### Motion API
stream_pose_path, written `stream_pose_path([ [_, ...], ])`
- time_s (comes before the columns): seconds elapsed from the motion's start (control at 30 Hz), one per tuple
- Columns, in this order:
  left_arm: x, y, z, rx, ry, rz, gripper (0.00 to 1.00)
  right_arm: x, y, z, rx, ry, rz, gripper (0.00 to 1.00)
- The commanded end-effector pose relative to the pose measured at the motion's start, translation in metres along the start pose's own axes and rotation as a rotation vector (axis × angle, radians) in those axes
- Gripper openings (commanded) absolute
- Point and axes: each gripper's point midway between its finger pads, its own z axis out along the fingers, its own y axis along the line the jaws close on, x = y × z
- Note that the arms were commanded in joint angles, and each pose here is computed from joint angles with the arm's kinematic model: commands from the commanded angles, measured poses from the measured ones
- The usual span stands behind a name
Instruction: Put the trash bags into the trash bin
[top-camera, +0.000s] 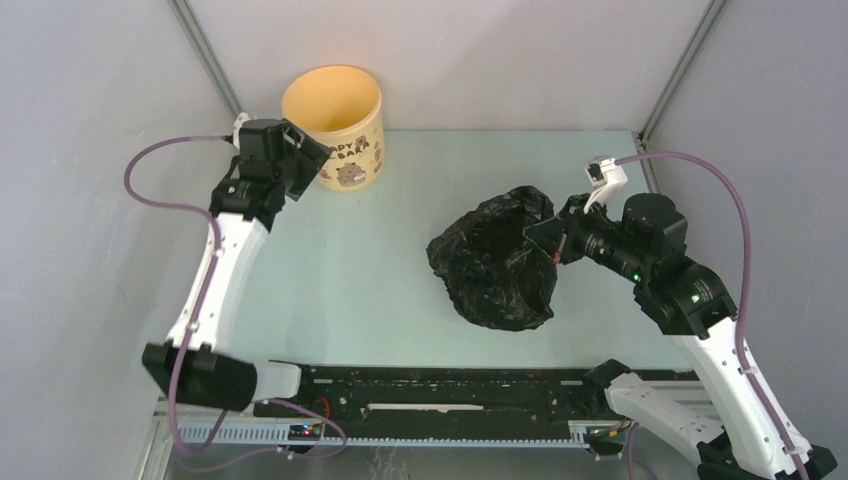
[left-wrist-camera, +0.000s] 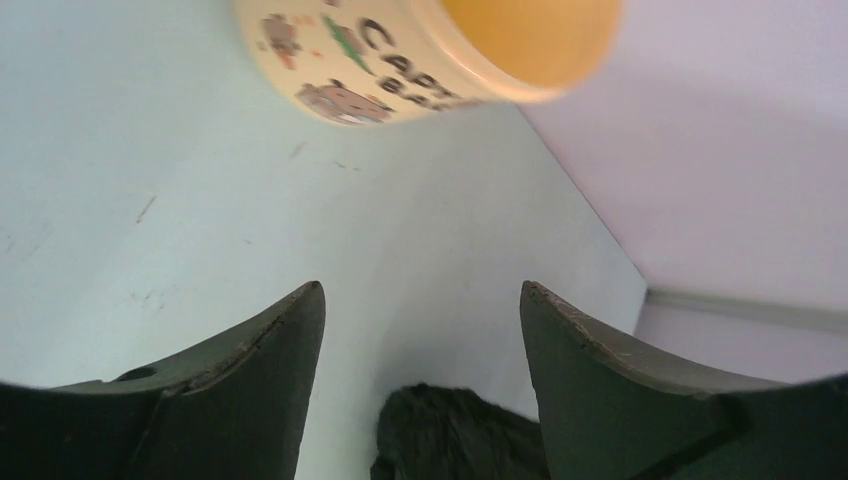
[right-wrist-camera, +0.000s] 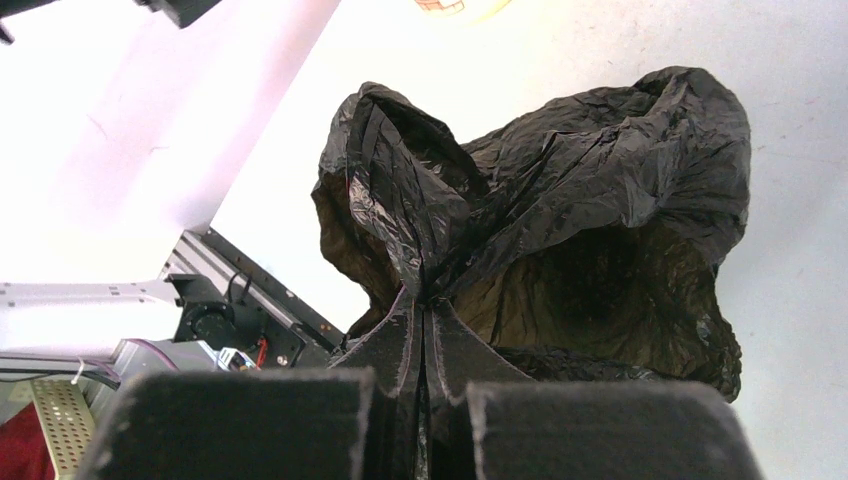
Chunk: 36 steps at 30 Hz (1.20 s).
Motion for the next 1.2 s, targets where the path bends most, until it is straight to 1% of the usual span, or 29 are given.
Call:
stream_pose_path([
  [0.0,-0.030,0.014,0.038,-0.112,-0.045,-0.171,0.78,0.003,-0.004,-0.007,-0.009,0.013,-0.050,0.00],
  [0.13,-0.039,0.017,0.083,-0.135,-0.002,-0.216,0.82,0.000,-0.007,-0.014,-0.007,-0.005,-0.057,0.00],
  [0.23,-0.044,0.010,0.106,-0.117,-0.008,-0.212,0.86,0.000,-0.014,-0.020,0.025,-0.014,-0.078,0.00],
  [0.37,-0.056,0.001,0.116,-0.078,-0.059,-0.233,0.89,-0.002,-0.025,-0.028,0.081,-0.036,-0.082,0.00],
  [0.47,-0.064,0.012,0.131,-0.103,-0.074,-0.310,0.88,-0.005,-0.030,-0.030,0.107,-0.051,-0.078,0.00],
  [0.5,-0.063,0.013,0.138,-0.104,-0.065,-0.338,0.85,-0.006,-0.032,-0.030,0.113,-0.055,-0.079,0.00],
  [0.57,-0.063,0.006,0.156,-0.055,-0.044,-0.381,0.76,-0.008,-0.035,-0.029,0.123,-0.060,-0.081,0.00],
  [0.67,-0.059,0.002,0.175,-0.035,-0.018,-0.412,0.69,-0.011,-0.037,-0.028,0.127,-0.067,-0.074,0.00],
  [0.8,-0.058,0.004,0.185,-0.039,-0.016,-0.420,0.57,-0.012,-0.042,-0.027,0.152,-0.070,-0.061,0.00],
  [0.9,-0.052,0.003,0.181,-0.037,0.024,-0.373,0.45,-0.015,-0.042,-0.029,0.159,-0.089,-0.056,0.00],
  [1.0,-0.047,0.008,0.170,-0.058,0.028,-0.324,0.39,-0.021,-0.040,-0.034,0.152,-0.121,-0.056,0.00],
  [1.1,-0.042,0.008,0.158,-0.046,0.050,-0.294,0.27,-0.020,-0.038,-0.035,0.143,-0.120,-0.049,0.00],
  [1.17,-0.038,0.006,0.149,-0.046,0.070,-0.272,0.22,-0.019,-0.035,-0.033,0.127,-0.110,-0.040,0.00],
])
